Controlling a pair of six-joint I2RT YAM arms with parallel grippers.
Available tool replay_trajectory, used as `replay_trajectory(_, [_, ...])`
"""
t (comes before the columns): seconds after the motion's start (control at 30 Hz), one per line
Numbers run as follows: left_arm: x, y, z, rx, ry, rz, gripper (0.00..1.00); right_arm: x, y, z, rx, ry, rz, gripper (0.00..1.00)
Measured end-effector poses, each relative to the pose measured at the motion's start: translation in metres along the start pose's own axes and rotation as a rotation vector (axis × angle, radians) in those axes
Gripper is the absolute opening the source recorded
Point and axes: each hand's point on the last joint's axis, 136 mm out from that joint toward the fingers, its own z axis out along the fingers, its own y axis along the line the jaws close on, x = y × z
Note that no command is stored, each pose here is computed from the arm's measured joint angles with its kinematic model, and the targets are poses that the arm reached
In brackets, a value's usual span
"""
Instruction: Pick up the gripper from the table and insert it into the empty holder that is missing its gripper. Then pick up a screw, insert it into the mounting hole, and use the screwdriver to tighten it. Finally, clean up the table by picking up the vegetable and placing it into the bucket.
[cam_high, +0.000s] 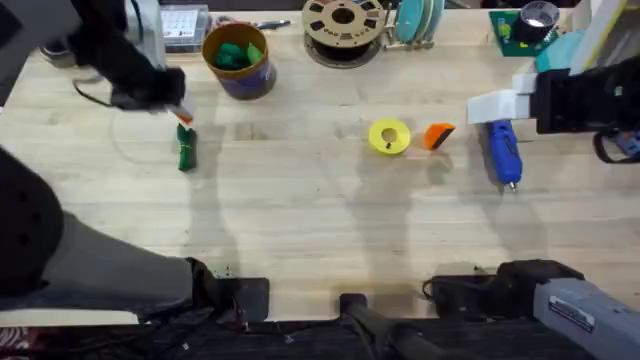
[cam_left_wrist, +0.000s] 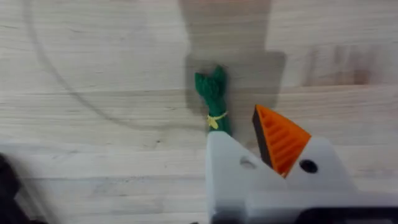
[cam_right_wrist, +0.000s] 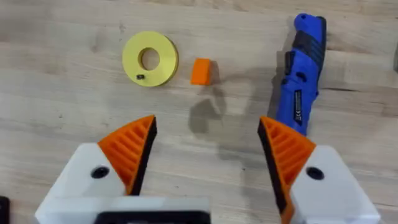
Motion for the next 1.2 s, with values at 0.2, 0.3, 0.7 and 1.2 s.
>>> replay_trajectory(0.2, [-0.027, -0.008, -0.064, -0.025, -0.142, 0.021, 0.009, 0.0, 0.0, 0.0, 0.0, 0.0, 0.0, 0.997])
replay_trajectory(0.3, [-0.034, -0.011, -0.091, -0.036, -0.214, 0.025, 0.009, 0.0, 0.0, 0.0, 0.0, 0.0, 0.0, 0.997])
replay_trajectory(0.7, [-0.031, -0.015, -0.122, -0.051, -0.3, 0.027, 0.009, 0.0, 0.0, 0.0, 0.0, 0.0, 0.0, 0.997])
replay_trajectory(1.2, [-0.031, -0.015, -0.122, -0.049, -0.299, 0.014, 0.987, 0.001, 0.0, 0.0, 0.0, 0.003, 0.0, 0.997])
